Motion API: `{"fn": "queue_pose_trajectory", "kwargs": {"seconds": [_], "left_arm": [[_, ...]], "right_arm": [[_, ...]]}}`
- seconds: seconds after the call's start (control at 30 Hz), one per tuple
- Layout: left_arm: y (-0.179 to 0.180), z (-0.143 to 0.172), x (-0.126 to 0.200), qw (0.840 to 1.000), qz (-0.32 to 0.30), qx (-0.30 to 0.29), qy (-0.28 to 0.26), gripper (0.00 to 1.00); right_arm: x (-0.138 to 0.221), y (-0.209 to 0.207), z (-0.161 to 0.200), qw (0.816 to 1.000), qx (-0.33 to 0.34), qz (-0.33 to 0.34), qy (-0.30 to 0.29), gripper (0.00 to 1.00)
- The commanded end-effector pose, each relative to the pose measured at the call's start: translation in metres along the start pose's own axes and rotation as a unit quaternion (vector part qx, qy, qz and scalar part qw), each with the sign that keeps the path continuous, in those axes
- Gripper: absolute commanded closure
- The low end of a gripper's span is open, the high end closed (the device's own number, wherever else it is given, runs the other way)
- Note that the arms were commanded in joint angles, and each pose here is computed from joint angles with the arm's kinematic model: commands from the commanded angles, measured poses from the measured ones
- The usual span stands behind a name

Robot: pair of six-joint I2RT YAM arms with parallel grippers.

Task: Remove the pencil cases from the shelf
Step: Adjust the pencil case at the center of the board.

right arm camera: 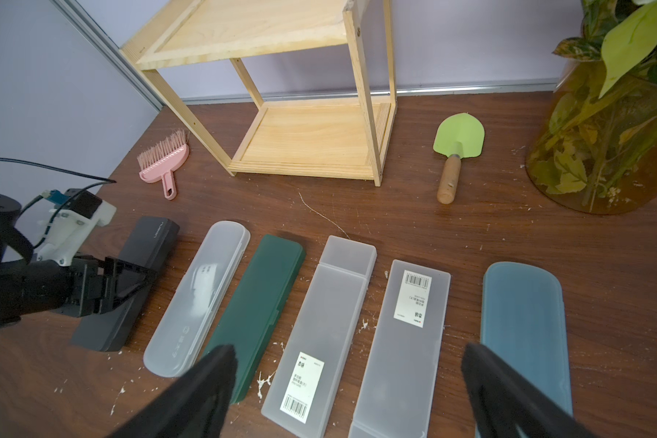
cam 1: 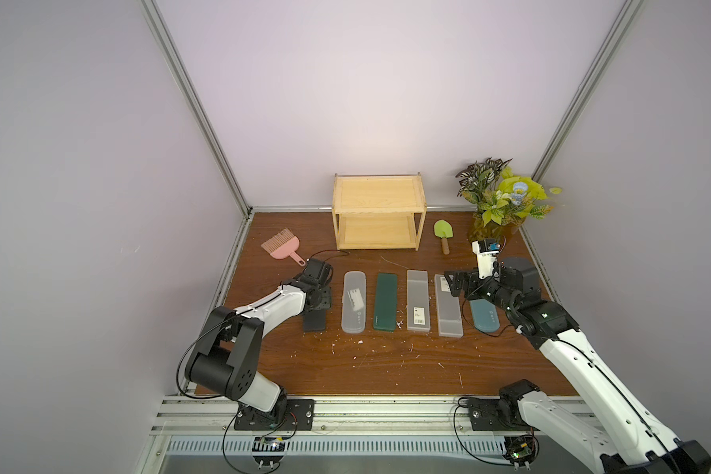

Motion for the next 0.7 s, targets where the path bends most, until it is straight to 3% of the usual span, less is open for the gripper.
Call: {"fn": "queue_pose_trajectory", "kwargs": {"seconds": [0.0, 0.43, 0.67], "left_arm": [[-0.002, -0.006, 0.0, 1.0, 0.015, -0.024, -0.005, 0.36], [-0.01, -0.009, -0.019, 0.999, 0.029, -0.042, -0.003, 0.33], [-0.008, -0.013, -0.014, 0.999, 0.025, -0.036, -0.015, 0.16]], "right_arm": [[0.003, 0.001, -0.007, 1.0, 0.007, 0.0, -0.017, 0.01], [0.005, 0.001, -0.01, 1.0, 0.012, 0.005, -0.017, 0.01], [0.004, 0.001, -0.01, 1.0, 0.013, 0.005, -0.016, 0.0]]}}
Point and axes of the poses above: each gripper's point midway between its finger pads, its own x axis back along the fingers, its own y axis along the line the jaws close on, z = x × y, the point moved 3 cm from there along x, back along the fingers, and after that the axes turned 12 degrees about -x, right-handed, at the moved point
